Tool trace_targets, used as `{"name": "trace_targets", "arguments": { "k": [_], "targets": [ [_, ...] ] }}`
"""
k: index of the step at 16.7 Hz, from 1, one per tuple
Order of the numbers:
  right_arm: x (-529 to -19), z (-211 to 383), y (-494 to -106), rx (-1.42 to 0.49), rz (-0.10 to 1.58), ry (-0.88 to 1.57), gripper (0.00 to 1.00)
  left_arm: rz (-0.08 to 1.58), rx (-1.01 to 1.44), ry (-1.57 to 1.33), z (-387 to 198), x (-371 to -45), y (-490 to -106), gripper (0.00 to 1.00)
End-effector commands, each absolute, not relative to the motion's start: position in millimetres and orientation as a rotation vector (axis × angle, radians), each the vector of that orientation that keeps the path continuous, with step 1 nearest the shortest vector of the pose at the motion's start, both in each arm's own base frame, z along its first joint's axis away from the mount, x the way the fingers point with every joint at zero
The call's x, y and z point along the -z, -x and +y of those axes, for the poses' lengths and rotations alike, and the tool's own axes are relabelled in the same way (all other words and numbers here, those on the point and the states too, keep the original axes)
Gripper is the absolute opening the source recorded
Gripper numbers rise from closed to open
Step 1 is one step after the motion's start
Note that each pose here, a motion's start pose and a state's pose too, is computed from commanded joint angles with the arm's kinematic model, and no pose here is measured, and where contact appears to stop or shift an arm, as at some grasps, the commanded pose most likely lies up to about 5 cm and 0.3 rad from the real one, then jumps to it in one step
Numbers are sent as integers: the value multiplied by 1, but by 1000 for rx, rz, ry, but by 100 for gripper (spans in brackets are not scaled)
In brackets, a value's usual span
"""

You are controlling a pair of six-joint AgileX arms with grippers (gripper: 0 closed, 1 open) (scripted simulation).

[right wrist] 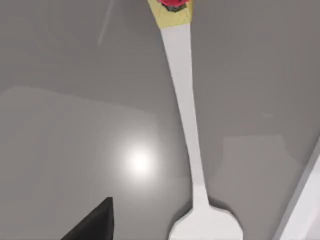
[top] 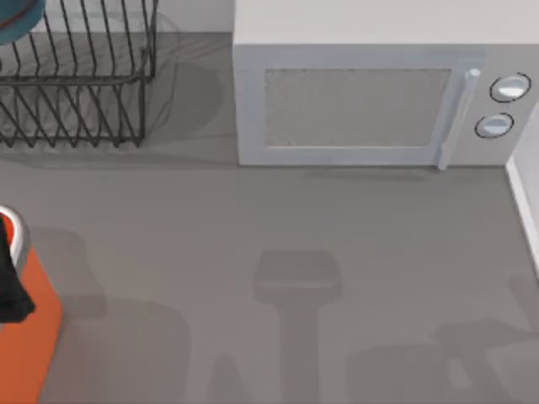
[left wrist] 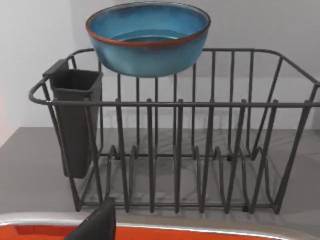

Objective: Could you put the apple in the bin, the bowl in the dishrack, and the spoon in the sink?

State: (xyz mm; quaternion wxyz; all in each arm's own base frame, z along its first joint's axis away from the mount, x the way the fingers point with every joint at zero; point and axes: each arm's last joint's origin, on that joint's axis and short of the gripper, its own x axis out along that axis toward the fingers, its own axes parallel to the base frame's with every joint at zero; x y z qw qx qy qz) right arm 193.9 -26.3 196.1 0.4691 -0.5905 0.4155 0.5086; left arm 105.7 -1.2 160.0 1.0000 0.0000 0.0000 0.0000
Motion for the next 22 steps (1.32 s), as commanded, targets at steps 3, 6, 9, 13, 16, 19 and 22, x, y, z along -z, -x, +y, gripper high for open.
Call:
{"name": "trace_targets", "arguments": {
  "k": [3,6,9,13,16,19,22],
  "targets": [
    [-194,-30,-204,-1428,1005,1477,100,0,0,0,-1,-160,-106,100],
    [-193,-31,-207,-1486,997,1482,100,0,0,0,-1,-160,-106,100],
    [-193,-31,-207,-1486,997,1482,100,0,0,0,-1,-160,-106,100],
    [-184,-30,-208,-1489,998,1480,100,0,0,0,-1,-160,-106,100],
    [-157,-31,-212,-1486,997,1482,100,0,0,0,-1,-160,-106,100],
    [-123,-31,-212,-1480,995,1486,100,0,0,0,-1,-160,-106,100],
    [-99,-30,-209,-1484,996,1484,100,0,0,0,-1,-160,-106,100]
  ]
}}
